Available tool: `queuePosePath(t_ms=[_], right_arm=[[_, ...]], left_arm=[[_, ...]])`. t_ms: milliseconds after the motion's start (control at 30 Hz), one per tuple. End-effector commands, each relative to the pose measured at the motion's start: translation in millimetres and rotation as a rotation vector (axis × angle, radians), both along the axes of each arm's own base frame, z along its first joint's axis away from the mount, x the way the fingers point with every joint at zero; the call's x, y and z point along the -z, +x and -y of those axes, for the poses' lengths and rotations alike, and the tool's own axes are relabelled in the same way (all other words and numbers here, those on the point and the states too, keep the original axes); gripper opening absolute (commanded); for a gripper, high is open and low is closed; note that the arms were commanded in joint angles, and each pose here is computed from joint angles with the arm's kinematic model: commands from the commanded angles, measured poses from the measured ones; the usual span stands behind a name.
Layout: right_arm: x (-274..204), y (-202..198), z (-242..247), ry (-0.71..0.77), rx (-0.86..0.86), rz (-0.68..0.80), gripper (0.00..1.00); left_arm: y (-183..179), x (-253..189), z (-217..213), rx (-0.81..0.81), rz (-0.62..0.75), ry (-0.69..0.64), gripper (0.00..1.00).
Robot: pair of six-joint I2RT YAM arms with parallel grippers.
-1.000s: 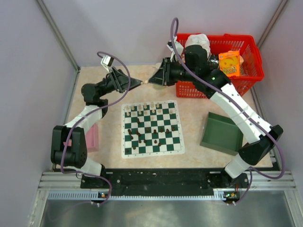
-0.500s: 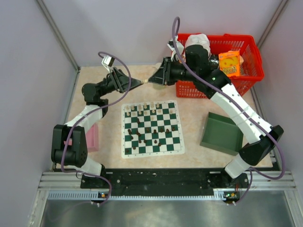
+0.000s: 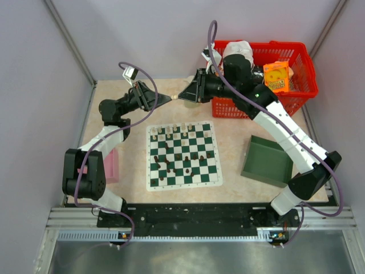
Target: Set up the chess pieces on the board
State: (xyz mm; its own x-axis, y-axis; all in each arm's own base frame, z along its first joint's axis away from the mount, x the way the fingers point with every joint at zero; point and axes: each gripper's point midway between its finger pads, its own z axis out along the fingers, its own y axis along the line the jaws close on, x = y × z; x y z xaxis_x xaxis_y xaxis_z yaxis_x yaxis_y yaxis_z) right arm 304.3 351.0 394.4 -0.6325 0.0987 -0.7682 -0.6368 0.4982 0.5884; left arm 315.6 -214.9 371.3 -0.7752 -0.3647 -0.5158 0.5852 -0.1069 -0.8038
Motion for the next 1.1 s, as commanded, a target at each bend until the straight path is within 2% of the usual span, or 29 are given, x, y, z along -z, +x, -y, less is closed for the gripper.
queuePosePath(t_ms=[0, 167, 300, 467, 600, 767, 967, 1067], right_arm=[[-20, -2, 7, 0.037, 0.013, 0.052, 0.16], [-18, 3, 12, 0.018, 0.050, 0.063, 0.16], [-9, 20, 29, -0.058, 0.171, 0.091, 0.16], [-2, 27, 41, -0.113, 0.230, 0.103, 0.16], [14, 41, 57, -0.206, 0.319, 0.115, 0.16], [54, 57, 65, -0.327, 0.381, 0.071, 0.16], [121, 67, 53, -0.458, 0.321, -0.034, 0.15], [160, 72, 52, -0.548, 0.309, -0.077, 0.15]], left_arm=[[-34, -40, -3, 0.001, 0.378, -0.051, 0.17], [-31, -36, -3, 0.006, 0.366, -0.045, 0.00], [-26, -24, -2, 0.026, 0.310, -0.027, 0.00], [-14, -8, 0, 0.013, 0.236, 0.015, 0.00], [4, 20, 2, -0.071, 0.223, 0.171, 0.00], [25, 72, -13, -0.261, 0.141, 0.539, 0.00], [20, 116, -31, -0.307, 0.019, 0.732, 0.00], [21, 127, -41, -0.348, 0.006, 0.812, 0.00]])
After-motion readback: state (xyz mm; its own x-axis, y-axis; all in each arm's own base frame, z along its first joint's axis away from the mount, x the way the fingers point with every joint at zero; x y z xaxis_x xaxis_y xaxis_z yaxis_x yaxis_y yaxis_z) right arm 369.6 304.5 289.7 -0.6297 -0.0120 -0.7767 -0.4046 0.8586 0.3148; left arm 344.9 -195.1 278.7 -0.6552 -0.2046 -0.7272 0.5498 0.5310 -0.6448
